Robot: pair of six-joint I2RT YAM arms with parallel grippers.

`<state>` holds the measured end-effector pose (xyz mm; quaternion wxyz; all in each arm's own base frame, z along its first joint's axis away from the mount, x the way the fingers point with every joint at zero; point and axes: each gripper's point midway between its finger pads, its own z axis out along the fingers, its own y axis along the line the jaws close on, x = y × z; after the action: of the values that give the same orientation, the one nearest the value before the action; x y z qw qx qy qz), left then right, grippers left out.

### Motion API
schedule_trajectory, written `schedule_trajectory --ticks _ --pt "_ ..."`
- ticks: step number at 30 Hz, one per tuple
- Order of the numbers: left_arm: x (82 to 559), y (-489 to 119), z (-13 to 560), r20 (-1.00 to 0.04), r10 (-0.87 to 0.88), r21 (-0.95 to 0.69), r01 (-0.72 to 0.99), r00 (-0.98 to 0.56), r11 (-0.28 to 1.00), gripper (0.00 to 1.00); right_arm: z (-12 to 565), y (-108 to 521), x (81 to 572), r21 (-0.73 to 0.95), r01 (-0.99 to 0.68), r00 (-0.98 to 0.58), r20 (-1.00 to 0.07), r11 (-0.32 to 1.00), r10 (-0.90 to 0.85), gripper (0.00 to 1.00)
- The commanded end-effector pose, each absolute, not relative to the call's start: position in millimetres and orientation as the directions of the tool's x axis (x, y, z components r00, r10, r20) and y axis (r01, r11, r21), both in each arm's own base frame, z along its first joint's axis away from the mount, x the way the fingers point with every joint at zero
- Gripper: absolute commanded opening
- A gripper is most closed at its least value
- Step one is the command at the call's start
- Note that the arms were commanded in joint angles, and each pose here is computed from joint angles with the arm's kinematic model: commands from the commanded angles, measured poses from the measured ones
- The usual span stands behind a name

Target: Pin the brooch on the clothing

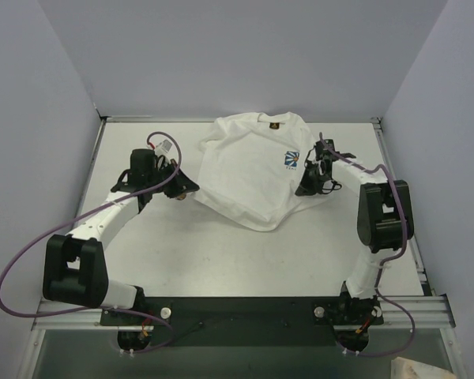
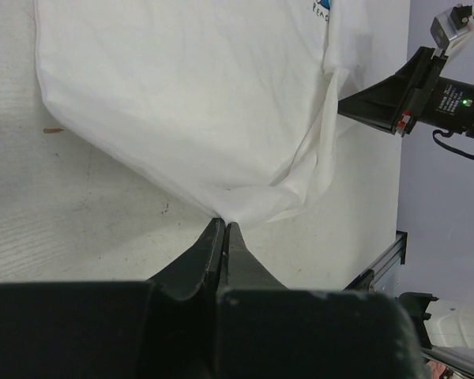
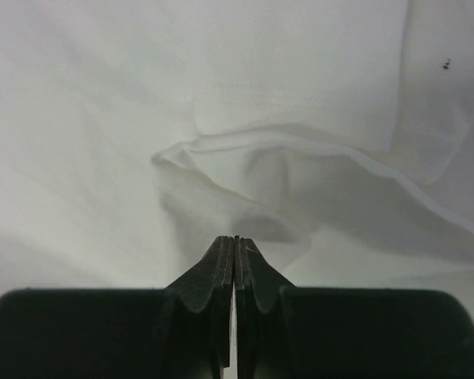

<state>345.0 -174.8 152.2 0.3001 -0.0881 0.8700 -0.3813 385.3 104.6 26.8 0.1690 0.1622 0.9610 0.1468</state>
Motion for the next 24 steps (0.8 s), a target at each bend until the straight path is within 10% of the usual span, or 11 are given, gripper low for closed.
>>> schedule_trajectory --ticks 1,7,12,14,24 --pt "354.7 -175.1 174.3 -0.523 -0.376 -0.715 0.153 -0.765 0.682 0.0 79.4 99.1 379.8 0.336 0.22 -0.863 -0.371 0.916 0.343 0.0" --pt "350.8 -174.7 174.3 -0.523 -0.375 -0.714 0.153 -0.766 0.683 0.0 64.4 83.5 375.2 0.284 0.241 -0.872 -0.355 0.928 0.336 0.06" --pt "349.1 -173.5 173.5 -0.523 -0.375 -0.712 0.152 -0.765 0.685 0.0 39.4 87.7 376.3 0.307 0.234 -0.894 -0.306 0.922 0.328 0.58" --pt "348.3 -173.9 171.7 -0.521 -0.372 -0.712 0.151 -0.768 0.686 0.0 36.3 88.2 378.1 0.308 0.234 -0.894 -0.304 0.922 0.328 0.63" --pt "348.1 -174.5 168.6 -0.516 -0.373 -0.716 0.15 -0.771 0.681 0.0 11.7 101.8 382.7 0.383 0.241 -0.909 -0.233 0.892 0.346 0.46"
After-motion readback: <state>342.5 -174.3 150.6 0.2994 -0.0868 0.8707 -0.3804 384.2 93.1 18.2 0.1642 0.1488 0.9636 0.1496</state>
